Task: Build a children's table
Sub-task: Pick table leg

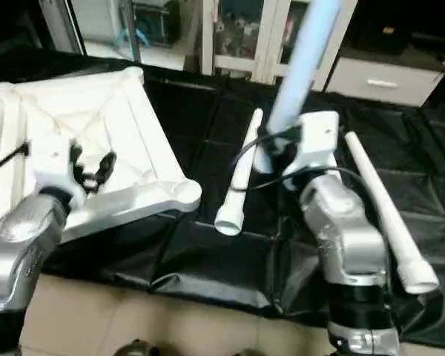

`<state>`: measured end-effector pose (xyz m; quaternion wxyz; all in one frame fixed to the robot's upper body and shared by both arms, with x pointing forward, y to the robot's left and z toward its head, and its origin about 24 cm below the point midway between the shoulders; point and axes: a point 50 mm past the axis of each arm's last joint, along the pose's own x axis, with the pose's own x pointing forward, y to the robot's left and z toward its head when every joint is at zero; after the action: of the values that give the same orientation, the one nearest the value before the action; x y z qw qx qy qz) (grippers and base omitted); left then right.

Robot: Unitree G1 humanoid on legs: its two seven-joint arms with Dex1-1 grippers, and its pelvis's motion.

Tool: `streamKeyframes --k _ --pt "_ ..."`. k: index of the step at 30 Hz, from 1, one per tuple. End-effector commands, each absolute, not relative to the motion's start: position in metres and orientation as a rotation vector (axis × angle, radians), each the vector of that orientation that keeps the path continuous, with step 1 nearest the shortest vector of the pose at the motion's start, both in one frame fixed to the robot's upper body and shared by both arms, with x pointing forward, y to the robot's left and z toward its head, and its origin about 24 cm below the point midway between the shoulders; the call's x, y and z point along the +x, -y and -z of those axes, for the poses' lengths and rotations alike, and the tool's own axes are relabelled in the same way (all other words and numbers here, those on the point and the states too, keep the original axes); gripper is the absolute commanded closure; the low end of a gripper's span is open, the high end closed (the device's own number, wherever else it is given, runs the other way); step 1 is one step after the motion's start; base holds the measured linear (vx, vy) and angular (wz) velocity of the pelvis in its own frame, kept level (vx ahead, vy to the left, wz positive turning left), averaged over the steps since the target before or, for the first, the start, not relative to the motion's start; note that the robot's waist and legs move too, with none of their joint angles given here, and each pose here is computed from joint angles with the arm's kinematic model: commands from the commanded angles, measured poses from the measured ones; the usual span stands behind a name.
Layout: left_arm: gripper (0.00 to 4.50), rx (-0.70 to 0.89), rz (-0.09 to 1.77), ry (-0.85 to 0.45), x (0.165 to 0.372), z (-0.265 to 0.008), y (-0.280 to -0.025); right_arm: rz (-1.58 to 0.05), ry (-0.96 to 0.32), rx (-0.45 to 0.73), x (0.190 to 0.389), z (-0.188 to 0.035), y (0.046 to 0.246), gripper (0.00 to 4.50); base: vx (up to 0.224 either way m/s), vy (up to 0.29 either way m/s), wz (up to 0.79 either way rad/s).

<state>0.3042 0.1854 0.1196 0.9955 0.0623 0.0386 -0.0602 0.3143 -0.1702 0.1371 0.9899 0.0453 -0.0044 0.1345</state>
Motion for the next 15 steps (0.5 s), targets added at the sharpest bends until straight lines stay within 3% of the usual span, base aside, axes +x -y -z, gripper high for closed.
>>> streamKeyframes --k 1,7,15 --pt "1.03 0.144 0.191 -0.086 0.311 -0.114 -0.178 -0.244 0.029 0.068 0.316 -0.147 0.171 2.62 0.000 0.000 0.00" --pt "1.03 0.173 0.332 -0.080 0.329 -0.114 -0.141 -0.216 0.017 0.076 0.301 -0.139 0.180 2.62 0.000 0.000 0.00" --pt "1.03 0.302 0.507 -0.163 0.364 -0.101 -0.080 -0.196 0.030 0.044 0.293 -0.149 0.195 2.62 0.000 0.000 0.00"
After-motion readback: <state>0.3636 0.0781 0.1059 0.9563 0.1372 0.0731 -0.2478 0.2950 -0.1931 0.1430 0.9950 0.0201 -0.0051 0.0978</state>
